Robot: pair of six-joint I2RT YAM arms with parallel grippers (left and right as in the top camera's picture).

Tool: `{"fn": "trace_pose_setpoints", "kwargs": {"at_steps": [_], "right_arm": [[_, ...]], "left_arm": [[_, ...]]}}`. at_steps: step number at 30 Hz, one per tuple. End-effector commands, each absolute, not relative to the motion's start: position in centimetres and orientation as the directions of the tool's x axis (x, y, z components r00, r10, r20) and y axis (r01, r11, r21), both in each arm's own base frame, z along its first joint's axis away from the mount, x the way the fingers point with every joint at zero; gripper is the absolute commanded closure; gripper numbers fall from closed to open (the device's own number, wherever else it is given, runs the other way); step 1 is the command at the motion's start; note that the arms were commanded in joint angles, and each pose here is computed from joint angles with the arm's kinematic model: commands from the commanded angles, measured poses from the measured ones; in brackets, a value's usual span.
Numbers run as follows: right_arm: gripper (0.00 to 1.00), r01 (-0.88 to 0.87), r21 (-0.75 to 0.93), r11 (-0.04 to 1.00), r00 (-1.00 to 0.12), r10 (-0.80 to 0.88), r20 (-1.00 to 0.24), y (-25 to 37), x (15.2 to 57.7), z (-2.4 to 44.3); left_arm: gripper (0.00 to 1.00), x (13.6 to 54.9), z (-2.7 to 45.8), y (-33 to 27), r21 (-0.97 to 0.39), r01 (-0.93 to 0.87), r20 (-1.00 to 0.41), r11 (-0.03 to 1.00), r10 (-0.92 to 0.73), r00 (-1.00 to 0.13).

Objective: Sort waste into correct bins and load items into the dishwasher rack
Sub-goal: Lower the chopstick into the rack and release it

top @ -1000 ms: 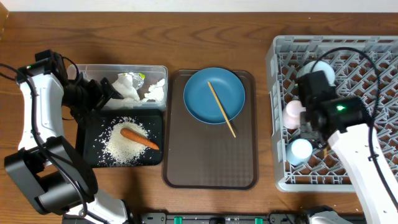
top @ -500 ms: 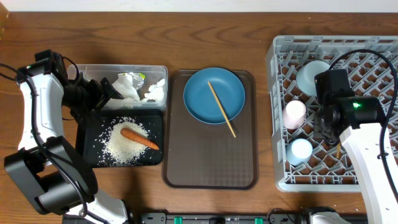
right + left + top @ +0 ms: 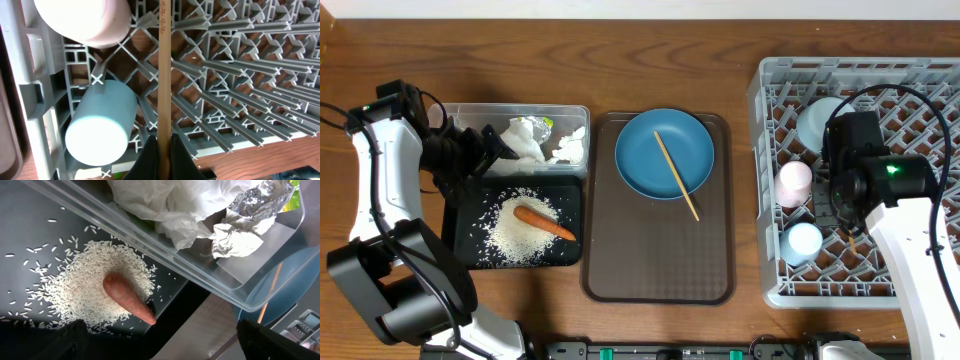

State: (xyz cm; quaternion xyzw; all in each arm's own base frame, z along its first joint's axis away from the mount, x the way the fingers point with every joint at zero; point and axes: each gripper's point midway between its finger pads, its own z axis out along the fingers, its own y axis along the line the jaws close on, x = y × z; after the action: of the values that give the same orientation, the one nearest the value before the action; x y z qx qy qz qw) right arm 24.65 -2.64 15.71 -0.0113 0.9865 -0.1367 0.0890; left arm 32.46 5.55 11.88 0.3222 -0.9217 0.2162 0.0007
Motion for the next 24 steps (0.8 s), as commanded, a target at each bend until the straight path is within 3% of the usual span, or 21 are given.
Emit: {"fn": "trace_pose_setpoints", "kwargs": {"at_steps": [1,13,14,16,17,24], "right_arm": [[0.95,-0.010,-0.273,0.962,-0.986,-0.055,-0.159,-2.8,24.2,15.0],[0.93,0.026,-0.290,0.957,-0.986,-0.023,-0.163,-3.9,24.3,13.8],[0.90,0.027,-0.290,0.957,-0.986,-0.022,-0.164,-3.9,24.3,13.8],[0.72,0.027,-0.290,0.957,-0.986,-0.022,-0.164,-3.9,24.3,13.8],[0.69,0.027,-0.290,0.957,-0.986,-0.022,-0.164,-3.9,24.3,13.8],[0.65,0.028,-0.290,0.957,-0.986,-0.022,-0.165,-3.9,24.3,13.8]], "left_arm": [[0.02,32.6,12.8,5.9,-0.398,-0.582,0.110,0.709,-0.594,-0.797],[0.02,32.6,12.8,5.9,-0.398,-0.582,0.110,0.709,-0.594,-0.797],[0.02,32.6,12.8,5.9,-0.398,-0.582,0.110,0.709,-0.594,-0.797],[0.02,32.6,12.8,5.9,-0.398,-0.582,0.110,0.709,-0.594,-0.797],[0.02,32.6,12.8,5.9,-0.398,-0.582,0.110,0.709,-0.594,-0.797],[0.02,32.6,12.8,5.9,-0.398,-0.582,0.110,0.709,-0.594,-0.797]]}}
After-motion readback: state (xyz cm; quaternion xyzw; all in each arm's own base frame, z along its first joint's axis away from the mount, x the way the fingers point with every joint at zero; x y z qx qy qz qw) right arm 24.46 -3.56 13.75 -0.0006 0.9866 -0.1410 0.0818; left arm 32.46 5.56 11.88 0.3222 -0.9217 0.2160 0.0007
